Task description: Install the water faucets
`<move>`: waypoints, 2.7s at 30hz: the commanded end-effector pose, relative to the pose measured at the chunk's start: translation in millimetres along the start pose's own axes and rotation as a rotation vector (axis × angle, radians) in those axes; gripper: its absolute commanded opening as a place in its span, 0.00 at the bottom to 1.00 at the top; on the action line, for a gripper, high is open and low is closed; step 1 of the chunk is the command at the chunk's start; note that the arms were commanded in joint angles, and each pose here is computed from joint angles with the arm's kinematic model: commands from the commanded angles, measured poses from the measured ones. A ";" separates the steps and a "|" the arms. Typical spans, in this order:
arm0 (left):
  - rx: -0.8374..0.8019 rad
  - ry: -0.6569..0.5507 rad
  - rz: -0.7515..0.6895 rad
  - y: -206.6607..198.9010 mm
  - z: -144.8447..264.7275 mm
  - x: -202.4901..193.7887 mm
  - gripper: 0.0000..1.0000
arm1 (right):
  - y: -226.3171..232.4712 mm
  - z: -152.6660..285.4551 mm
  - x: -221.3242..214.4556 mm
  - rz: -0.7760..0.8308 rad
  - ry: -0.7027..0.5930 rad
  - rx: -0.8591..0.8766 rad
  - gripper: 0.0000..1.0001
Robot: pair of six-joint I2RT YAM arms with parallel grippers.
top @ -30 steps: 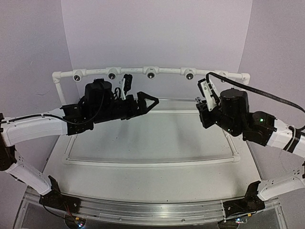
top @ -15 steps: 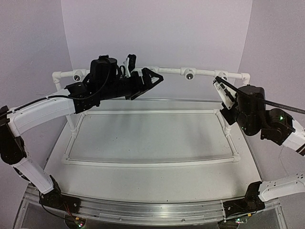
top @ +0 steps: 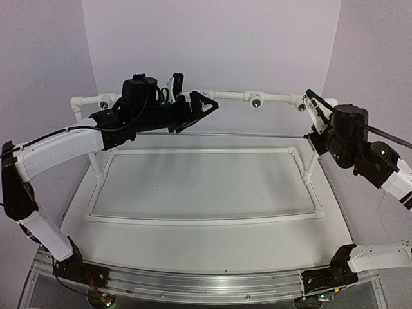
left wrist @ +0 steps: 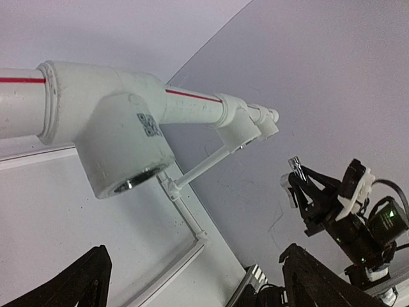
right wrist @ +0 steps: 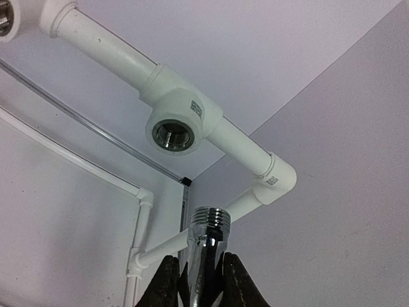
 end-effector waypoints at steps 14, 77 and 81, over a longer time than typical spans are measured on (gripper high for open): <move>0.234 0.007 -0.519 -54.3 65.5 90.5 0.98 | -20.2 -83.8 -54.4 -0.606 0.216 0.203 0.00; -0.092 0.269 -0.509 -68.4 41.7 -25.2 0.91 | -10.1 -73.2 -62.8 -0.876 0.118 0.645 0.00; -0.086 0.404 -0.585 -30.8 0.9 -89.1 0.99 | -11.2 -53.9 -65.9 -0.864 0.144 0.656 0.00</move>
Point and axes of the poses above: each gripper's point midway between its finger pads, its own z axis back along the fingers, its own y axis along the line the jaws close on, x = y × z, the point moved 7 cm from there along z, back along the fingers
